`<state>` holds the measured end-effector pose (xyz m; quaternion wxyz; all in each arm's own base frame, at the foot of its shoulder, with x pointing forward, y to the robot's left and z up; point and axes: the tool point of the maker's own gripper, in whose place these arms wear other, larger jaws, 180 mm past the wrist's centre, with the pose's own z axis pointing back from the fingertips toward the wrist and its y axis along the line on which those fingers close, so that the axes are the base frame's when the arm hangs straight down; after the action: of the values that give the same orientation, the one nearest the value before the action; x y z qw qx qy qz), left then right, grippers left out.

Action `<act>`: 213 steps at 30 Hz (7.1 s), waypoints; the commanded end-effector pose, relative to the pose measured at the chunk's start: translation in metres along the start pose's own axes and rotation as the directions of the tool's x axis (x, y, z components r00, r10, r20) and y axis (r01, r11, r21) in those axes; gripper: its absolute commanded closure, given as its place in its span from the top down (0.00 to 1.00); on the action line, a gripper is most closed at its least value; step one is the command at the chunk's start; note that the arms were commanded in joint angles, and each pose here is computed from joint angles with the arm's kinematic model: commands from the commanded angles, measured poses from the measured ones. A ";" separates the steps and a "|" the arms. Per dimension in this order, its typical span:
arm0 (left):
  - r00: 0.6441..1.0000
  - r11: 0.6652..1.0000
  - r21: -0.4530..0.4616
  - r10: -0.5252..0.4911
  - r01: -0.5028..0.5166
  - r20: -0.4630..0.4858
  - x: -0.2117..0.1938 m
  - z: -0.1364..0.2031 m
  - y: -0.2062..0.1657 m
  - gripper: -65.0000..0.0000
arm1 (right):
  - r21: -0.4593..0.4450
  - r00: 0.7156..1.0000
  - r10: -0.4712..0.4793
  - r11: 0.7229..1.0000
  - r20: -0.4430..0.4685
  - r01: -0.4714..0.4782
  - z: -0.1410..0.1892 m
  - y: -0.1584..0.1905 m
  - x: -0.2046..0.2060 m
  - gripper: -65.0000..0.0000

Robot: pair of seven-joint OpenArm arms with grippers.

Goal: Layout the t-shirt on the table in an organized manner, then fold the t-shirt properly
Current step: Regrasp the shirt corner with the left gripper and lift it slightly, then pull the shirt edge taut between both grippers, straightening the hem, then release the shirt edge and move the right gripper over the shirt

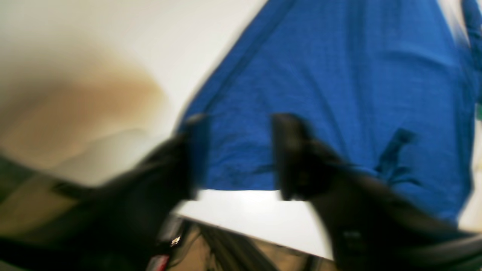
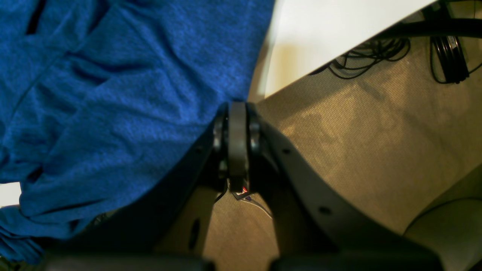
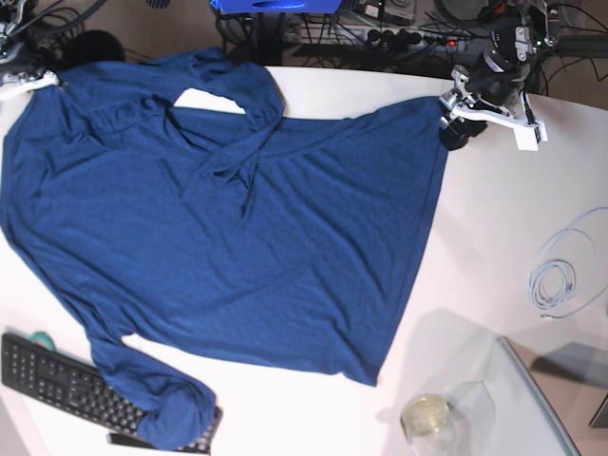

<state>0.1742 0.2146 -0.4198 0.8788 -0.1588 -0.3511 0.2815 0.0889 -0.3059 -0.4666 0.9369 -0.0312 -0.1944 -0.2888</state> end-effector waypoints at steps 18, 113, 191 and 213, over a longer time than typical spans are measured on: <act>0.994 0.996 0.044 0.083 -0.080 -0.069 -0.034 -0.013 0.031 0.17 | -0.003 0.999 0.014 1.000 0.035 -0.013 0.004 -0.002 0.011 0.00; 0.996 1.000 -0.006 -0.026 0.026 0.090 0.044 -0.005 -0.009 0.00 | 0.181 0.992 0.129 0.975 -0.005 -0.126 -0.004 0.052 0.035 0.56; 0.933 0.891 0.278 -0.353 0.359 -0.074 0.005 0.013 0.055 0.00 | 0.271 0.981 0.087 0.962 -0.176 -0.037 0.030 0.033 -0.045 0.00; 0.952 0.878 0.392 -0.306 0.275 0.018 0.052 0.046 0.074 0.97 | 0.208 0.997 0.067 0.977 -0.049 -0.055 0.045 0.018 -0.011 0.43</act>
<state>0.1372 0.3051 -0.4046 0.9154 0.0776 -0.3252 0.2244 0.0688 -0.2671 -0.4372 0.9506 0.0812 -0.1760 -0.2426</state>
